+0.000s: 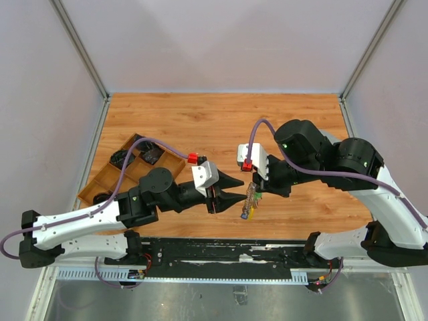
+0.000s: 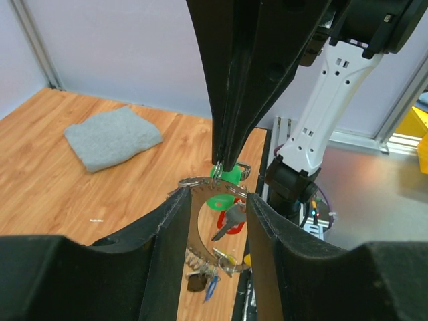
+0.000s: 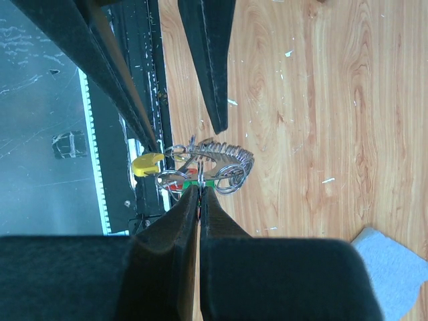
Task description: Put the keys on the keyring
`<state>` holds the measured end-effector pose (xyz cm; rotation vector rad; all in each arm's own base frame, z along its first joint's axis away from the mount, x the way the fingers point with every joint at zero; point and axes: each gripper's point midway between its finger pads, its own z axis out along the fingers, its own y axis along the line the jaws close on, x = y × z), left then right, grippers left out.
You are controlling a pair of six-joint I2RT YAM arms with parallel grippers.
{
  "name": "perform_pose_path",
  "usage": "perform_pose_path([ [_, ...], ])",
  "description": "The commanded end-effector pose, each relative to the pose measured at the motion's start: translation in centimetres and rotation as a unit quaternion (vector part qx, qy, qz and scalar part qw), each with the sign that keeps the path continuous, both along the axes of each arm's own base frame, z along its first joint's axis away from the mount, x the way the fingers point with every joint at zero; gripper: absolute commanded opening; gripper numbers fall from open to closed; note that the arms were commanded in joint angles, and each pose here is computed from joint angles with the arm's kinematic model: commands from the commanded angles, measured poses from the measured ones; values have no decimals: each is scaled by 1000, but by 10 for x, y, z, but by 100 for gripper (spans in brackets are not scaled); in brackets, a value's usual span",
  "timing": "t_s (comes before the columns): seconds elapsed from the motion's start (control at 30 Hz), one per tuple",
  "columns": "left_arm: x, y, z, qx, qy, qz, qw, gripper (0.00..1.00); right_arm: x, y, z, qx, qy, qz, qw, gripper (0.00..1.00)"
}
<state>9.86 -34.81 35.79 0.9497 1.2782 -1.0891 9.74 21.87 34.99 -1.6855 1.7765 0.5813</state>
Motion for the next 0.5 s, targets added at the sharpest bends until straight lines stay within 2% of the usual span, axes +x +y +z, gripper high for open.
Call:
perform_pose_path([
  [0.0,2,-4,18,-12,-15,-2,1000,45,-7,8,10,28,-7,20,999,0],
  [0.23,3,-11,17,-5,-16,-5,1000,43,-11,15,8,37,1,36,999,1],
  [0.37,3,-13,13,3,-14,-8,1000,40,-13,18,8,41,4,41,998,1],
  [0.47,2,-15,12,6,-13,-11,1000,34,-13,18,8,42,3,43,998,1],
])
